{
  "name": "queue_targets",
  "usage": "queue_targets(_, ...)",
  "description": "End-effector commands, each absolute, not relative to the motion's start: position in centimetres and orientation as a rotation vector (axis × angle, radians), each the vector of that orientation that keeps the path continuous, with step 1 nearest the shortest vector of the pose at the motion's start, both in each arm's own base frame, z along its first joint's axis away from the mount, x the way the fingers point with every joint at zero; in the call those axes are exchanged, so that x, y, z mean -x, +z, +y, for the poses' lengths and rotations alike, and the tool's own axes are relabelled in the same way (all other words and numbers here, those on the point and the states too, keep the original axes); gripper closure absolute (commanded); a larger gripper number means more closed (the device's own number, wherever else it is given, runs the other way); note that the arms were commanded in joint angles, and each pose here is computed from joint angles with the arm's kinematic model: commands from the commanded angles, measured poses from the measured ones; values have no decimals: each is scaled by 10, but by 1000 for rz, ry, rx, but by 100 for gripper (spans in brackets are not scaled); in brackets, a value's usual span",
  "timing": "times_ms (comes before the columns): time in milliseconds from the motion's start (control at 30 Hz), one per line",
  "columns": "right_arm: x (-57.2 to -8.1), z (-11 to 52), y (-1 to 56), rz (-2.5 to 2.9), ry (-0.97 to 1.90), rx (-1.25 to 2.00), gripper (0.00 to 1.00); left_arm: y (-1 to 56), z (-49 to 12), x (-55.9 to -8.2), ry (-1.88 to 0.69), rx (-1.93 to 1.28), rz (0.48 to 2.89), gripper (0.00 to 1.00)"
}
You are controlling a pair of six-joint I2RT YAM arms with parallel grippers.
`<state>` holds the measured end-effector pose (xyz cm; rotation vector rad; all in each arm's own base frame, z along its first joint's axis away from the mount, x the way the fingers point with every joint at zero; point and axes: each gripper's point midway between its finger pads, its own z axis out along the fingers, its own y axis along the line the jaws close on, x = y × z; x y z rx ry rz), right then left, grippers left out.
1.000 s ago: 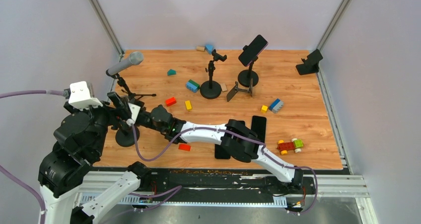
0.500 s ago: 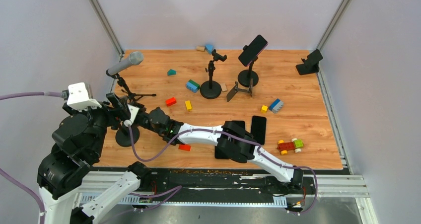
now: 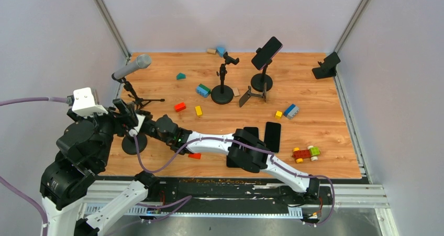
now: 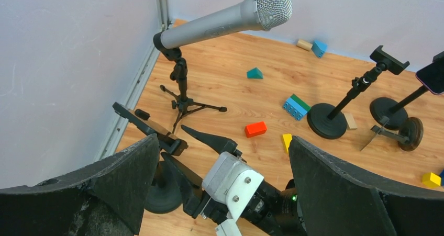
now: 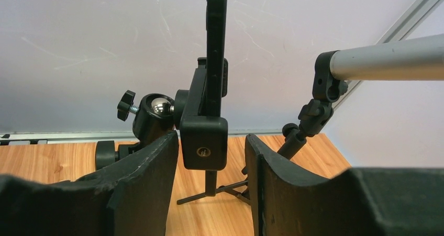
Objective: Remove the phone from the phone stand
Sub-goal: Move the phone stand with the phone to the center of the board.
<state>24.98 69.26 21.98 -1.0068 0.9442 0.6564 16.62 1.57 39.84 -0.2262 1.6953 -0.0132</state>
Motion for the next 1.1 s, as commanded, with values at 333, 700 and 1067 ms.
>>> queue_targets(333,-247,696,258,863,665,941,65,397,16,-165,-16,227,1690,0)
queue_targets(700,-244,674,272,809,609,944,98,398,18,-163,-8,224,1691,0)
queue_targets(1067,-248,611,303,784,503,943,100,399,18,-161,-23,231,1688,0)
